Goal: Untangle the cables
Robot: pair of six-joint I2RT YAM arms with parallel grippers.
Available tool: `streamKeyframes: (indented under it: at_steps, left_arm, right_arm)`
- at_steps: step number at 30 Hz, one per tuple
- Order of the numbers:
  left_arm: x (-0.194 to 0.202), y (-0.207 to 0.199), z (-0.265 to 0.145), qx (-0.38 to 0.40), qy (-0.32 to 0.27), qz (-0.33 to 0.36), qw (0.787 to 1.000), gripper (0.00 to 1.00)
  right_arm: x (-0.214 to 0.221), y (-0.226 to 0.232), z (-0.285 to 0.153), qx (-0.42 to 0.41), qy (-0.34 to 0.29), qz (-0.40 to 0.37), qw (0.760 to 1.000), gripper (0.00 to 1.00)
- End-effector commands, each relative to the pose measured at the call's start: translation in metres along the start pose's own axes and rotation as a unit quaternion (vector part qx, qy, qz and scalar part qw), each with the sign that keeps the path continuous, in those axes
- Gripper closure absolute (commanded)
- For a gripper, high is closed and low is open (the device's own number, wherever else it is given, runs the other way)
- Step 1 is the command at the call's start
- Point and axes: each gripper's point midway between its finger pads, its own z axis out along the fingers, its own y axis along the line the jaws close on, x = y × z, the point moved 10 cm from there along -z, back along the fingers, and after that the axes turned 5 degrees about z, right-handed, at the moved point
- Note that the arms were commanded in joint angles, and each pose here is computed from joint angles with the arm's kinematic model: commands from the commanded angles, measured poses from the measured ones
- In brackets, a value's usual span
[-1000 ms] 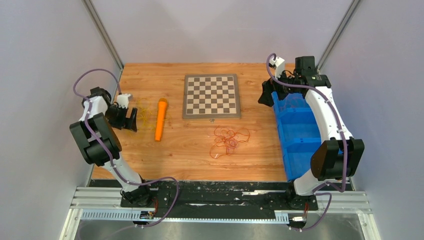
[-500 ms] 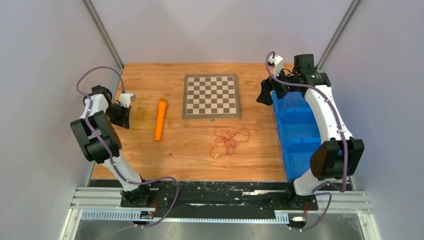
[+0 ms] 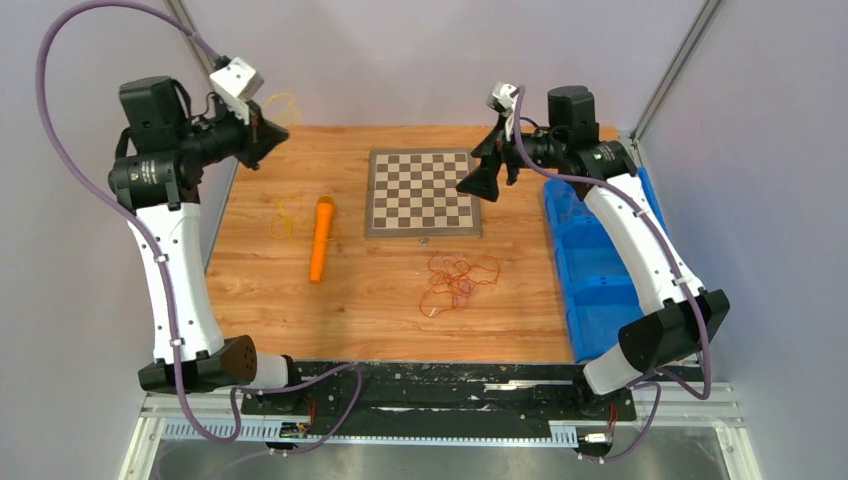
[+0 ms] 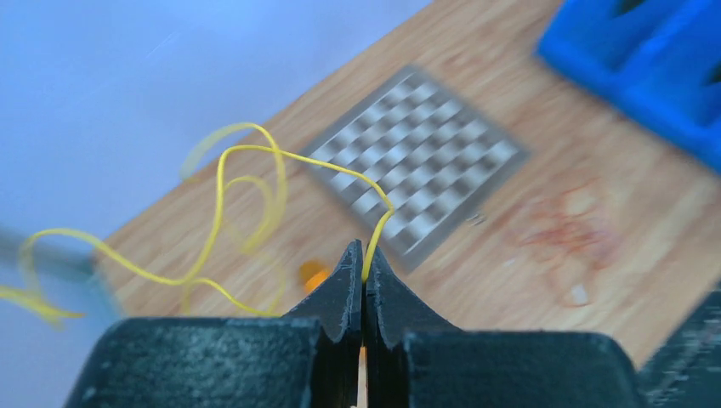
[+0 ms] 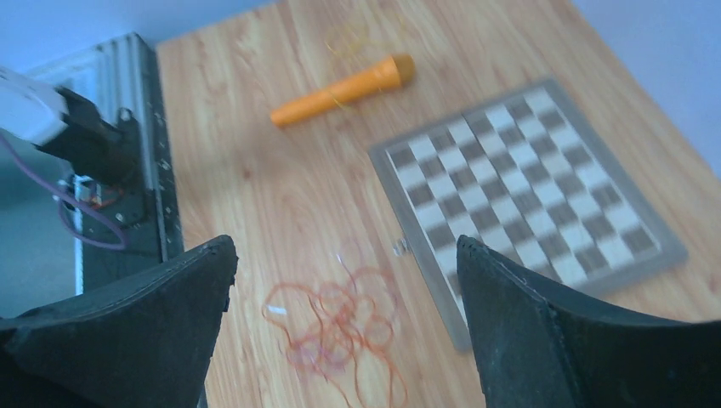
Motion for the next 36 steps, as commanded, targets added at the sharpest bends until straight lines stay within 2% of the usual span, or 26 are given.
streamKeyframes:
  at_steps: [1, 3, 4, 5, 9, 15, 17, 18, 21, 22, 24, 25, 27, 28, 30, 31, 32, 33, 34, 35, 36]
  left_arm:
    - [-0.043, -0.042, 0.016, 0.120, -0.095, -0.069, 0.986, 1.00]
    - [-0.067, -0.053, 0.023, 0.151, -0.151, -0.059, 0.975, 1.00]
    - [-0.075, -0.064, 0.026, 0.180, -0.159, -0.083, 0.967, 1.00]
    - [-0.082, -0.066, 0.030, 0.200, -0.177, -0.077, 0.961, 1.00]
    - [-0.097, -0.094, 0.054, 0.292, -0.180, -0.110, 0.933, 1.00]
    - [-0.105, -0.140, 0.078, 0.407, -0.172, -0.118, 0.889, 1.00]
    - [-0.110, -0.148, 0.080, 0.435, -0.173, -0.125, 0.875, 1.00]
    - [-0.111, -0.149, 0.080, 0.445, -0.173, -0.125, 0.870, 1.00]
    - [-0.116, -0.148, 0.082, 0.453, -0.181, -0.123, 0.864, 1.00]
    - [-0.117, -0.148, 0.081, 0.452, -0.180, -0.122, 0.865, 1.00]
    - [-0.116, -0.145, 0.081, 0.444, -0.180, -0.122, 0.869, 1.00]
    - [-0.113, -0.142, 0.084, 0.431, -0.179, -0.126, 0.875, 1.00]
    - [-0.107, -0.138, 0.087, 0.413, -0.173, -0.136, 0.884, 0.94]
    - [-0.105, -0.136, 0.085, 0.406, -0.171, -0.139, 0.887, 0.81]
    - [-0.100, -0.135, 0.086, 0.394, -0.165, -0.142, 0.893, 0.63]
    - [-0.098, -0.135, 0.086, 0.389, -0.164, -0.139, 0.896, 0.62]
    - [-0.096, -0.135, 0.086, 0.387, -0.163, -0.139, 0.897, 0.54]
    - [-0.095, -0.134, 0.087, 0.381, -0.161, -0.140, 0.900, 0.45]
    - [-0.093, -0.134, 0.088, 0.377, -0.157, -0.140, 0.902, 0.28]
    - [-0.092, -0.134, 0.089, 0.369, -0.155, -0.141, 0.906, 0.20]
    - [-0.089, -0.133, 0.090, 0.365, -0.150, -0.138, 0.909, 0.06]
  right_arm:
    - [-0.067, 0.057, -0.001, -0.068, -0.123, -0.085, 0.986, 0.00]
    - [-0.078, 0.076, 0.008, -0.088, -0.157, -0.103, 0.978, 0.00]
    - [-0.084, 0.085, 0.013, -0.093, -0.174, -0.114, 0.974, 0.00]
    - [-0.087, 0.093, 0.019, -0.097, -0.188, -0.123, 0.969, 0.00]
    - [-0.093, 0.110, 0.042, -0.099, -0.220, -0.157, 0.958, 0.00]
    - [-0.083, 0.108, 0.053, -0.099, -0.213, -0.159, 0.959, 0.00]
    - [-0.077, 0.107, 0.054, -0.095, -0.210, -0.158, 0.960, 0.04]
    - [-0.073, 0.105, 0.056, -0.091, -0.207, -0.157, 0.961, 0.16]
    - [-0.064, 0.104, 0.051, -0.070, -0.204, -0.159, 0.963, 0.67]
    - [-0.061, 0.104, 0.049, -0.058, -0.204, -0.158, 0.964, 0.80]
    - [-0.055, 0.102, 0.041, -0.028, -0.204, -0.154, 0.966, 0.99]
    - [-0.051, 0.100, 0.037, -0.014, -0.201, -0.148, 0.968, 1.00]
    - [-0.047, 0.093, 0.025, 0.001, -0.197, -0.134, 0.971, 1.00]
    - [-0.046, 0.088, 0.017, 0.010, -0.194, -0.125, 0.973, 1.00]
    - [-0.044, 0.079, 0.002, 0.025, -0.191, -0.117, 0.974, 1.00]
    - [-0.044, 0.075, -0.008, 0.037, -0.193, -0.114, 0.974, 1.00]
    - [-0.044, 0.070, -0.017, 0.049, -0.194, -0.111, 0.974, 1.00]
    - [-0.045, 0.066, -0.026, 0.060, -0.195, -0.109, 0.973, 1.00]
    - [-0.046, 0.062, -0.035, 0.071, -0.197, -0.110, 0.972, 1.00]
    - [-0.048, 0.059, -0.044, 0.084, -0.199, -0.113, 0.970, 1.00]
    - [-0.048, 0.053, -0.056, 0.104, -0.199, -0.113, 0.968, 1.00]
